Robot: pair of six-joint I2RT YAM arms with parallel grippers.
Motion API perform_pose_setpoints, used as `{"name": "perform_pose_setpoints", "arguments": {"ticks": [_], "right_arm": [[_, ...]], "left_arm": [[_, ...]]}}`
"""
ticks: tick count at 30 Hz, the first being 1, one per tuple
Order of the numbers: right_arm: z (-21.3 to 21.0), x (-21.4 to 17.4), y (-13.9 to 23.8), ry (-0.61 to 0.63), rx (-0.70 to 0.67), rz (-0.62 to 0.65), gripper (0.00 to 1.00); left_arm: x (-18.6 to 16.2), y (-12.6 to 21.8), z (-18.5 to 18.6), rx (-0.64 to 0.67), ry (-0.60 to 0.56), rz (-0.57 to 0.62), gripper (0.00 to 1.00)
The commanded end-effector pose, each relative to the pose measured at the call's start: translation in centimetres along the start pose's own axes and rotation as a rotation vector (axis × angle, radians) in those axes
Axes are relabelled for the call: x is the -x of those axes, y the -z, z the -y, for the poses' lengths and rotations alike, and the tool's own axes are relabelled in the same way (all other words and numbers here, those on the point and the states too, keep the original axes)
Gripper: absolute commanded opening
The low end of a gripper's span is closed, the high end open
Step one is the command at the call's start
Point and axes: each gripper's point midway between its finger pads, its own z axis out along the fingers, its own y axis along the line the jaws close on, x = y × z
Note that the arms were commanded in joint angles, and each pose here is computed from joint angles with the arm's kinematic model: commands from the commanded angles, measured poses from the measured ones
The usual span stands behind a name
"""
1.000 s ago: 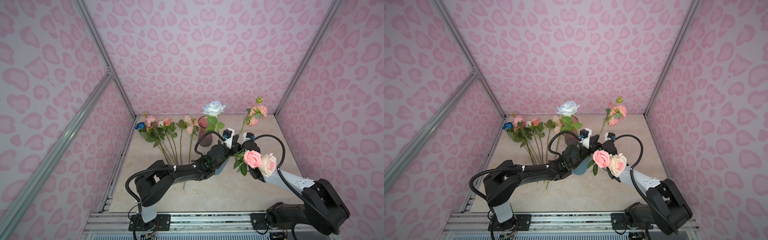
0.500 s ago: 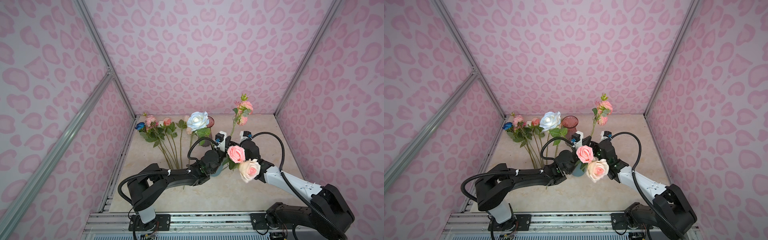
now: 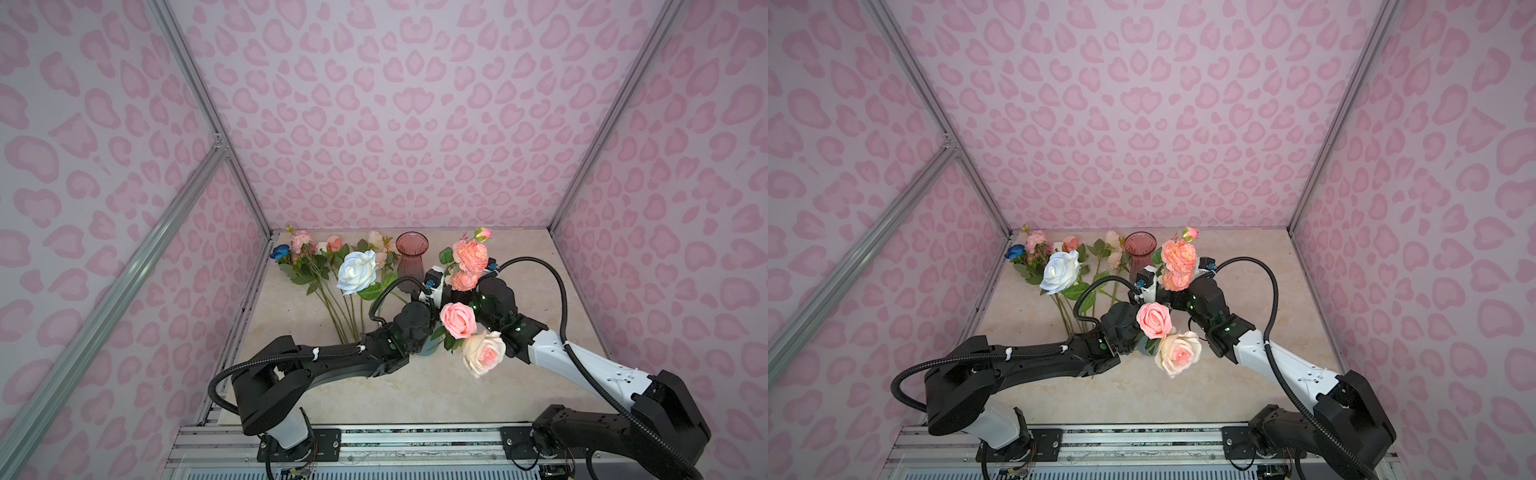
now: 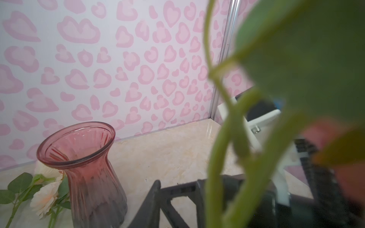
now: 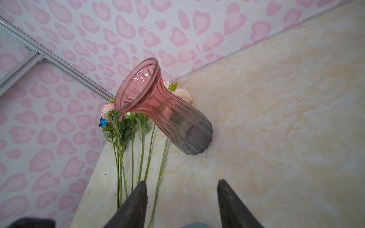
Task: Arrange the flowers into the vase
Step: 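Open the left gripper to release the spray stem in the vase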
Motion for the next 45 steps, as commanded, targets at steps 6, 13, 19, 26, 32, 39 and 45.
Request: {"name": "perform_pose_setpoints", "arguments": {"ticks": [6,13,19,26,32,39,45], "right_arm": [[-0.4,0.7,0.1,0.021,-0.023,0.012,0.58],[0.0,1.4,0.9,0.028,-0.041,0.042,0.60],[-0.4,2.1,1.3,0.022,-0.029,0.063,0.60],[-0.5,2.3,1.6,0.020,-0.026,0.065,0.61],[-0.9,3.0,2.1,0.015,-0.016,0.087,0.62],[-1.2,3.7,2.6,0.015,-0.018,0.100,0.62],[-1.3,4.1,3.0,0.021,-0.018,0.099,0.62]], "left_arm": [[3.0,0.1,0.6,-0.022,-0.055,0.020,0.41],[4.5,0.0,1.1,-0.041,-0.068,0.024,0.53],[6.8,0.5,1.4,-0.065,-0.107,0.023,0.58],[9.3,1.4,1.4,-0.085,-0.128,0.030,0.61],[12.5,2.1,2.2,-0.135,-0.141,0.046,0.64],[18.2,3.3,2.6,-0.183,-0.140,0.097,0.66],[23.6,4.8,2.1,-0.206,-0.146,0.137,0.67]]}}
